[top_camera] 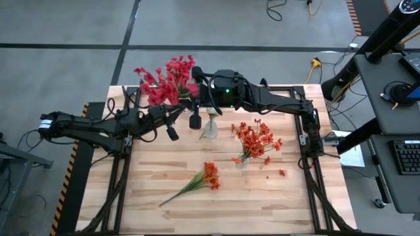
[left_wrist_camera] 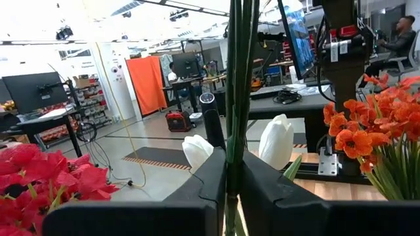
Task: Sort flowers into vase by color
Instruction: Put the top center red sprig flower into the top left transparent glass vase
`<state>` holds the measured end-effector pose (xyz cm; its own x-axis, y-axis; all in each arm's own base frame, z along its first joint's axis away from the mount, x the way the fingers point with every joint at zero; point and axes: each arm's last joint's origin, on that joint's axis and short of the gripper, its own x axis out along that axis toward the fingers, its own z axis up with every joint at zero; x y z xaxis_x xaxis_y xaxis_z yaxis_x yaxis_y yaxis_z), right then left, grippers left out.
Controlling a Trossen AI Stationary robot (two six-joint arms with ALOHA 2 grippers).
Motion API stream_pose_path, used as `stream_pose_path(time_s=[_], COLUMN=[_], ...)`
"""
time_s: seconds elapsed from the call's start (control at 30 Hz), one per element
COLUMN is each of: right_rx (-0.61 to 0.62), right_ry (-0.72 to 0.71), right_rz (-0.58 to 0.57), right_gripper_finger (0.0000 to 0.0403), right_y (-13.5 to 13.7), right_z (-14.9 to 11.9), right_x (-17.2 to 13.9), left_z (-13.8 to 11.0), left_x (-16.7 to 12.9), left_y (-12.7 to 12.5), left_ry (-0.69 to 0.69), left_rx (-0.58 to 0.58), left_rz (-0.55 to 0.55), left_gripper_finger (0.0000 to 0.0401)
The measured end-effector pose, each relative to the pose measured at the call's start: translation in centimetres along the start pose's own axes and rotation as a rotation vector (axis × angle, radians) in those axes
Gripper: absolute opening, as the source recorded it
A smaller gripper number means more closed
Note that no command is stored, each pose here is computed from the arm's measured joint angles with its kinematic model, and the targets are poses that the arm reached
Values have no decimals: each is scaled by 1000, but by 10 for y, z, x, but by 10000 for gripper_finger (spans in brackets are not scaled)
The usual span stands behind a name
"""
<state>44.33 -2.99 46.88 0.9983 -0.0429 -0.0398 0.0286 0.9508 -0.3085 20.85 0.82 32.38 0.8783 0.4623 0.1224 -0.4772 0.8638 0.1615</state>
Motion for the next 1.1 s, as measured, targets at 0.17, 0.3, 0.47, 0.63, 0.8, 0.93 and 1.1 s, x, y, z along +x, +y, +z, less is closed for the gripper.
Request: stream_pose_path(time_s=[0.17, 0.3, 0.47, 0.63, 0.8, 0.93, 1.1], right_rx=[1, 9, 35, 140, 213, 288, 319], right_ry=[6, 0, -37, -150, -193, -179, -142], right_rz=[-15, -60, -131, -79, -29, 45, 75], right_gripper_finger=[18, 18, 18, 18, 18, 18, 18], right_y=[-7, -25, -66, -106, -134, -145, -146], right_z=[-2, -5, -15, -20, -23, -25, -19], right_x=[-1, -2, -6, -15, -27, -36, -47], left_z=[-1, -6, -24, -55, -86, -106, -124], left_x=[-3, -8, -12, -16, -18, -21, -27], left_y=[1, 6, 15, 26, 39, 39, 38], left_ry=[24, 100, 213, 265, 301, 333, 395], left_rx=[3, 43, 62, 45, -32, -87, -142], left_rz=[-2, 33, 69, 100, 139, 75, 85], left_gripper_finger=[88, 150, 201, 221, 222, 221, 221])
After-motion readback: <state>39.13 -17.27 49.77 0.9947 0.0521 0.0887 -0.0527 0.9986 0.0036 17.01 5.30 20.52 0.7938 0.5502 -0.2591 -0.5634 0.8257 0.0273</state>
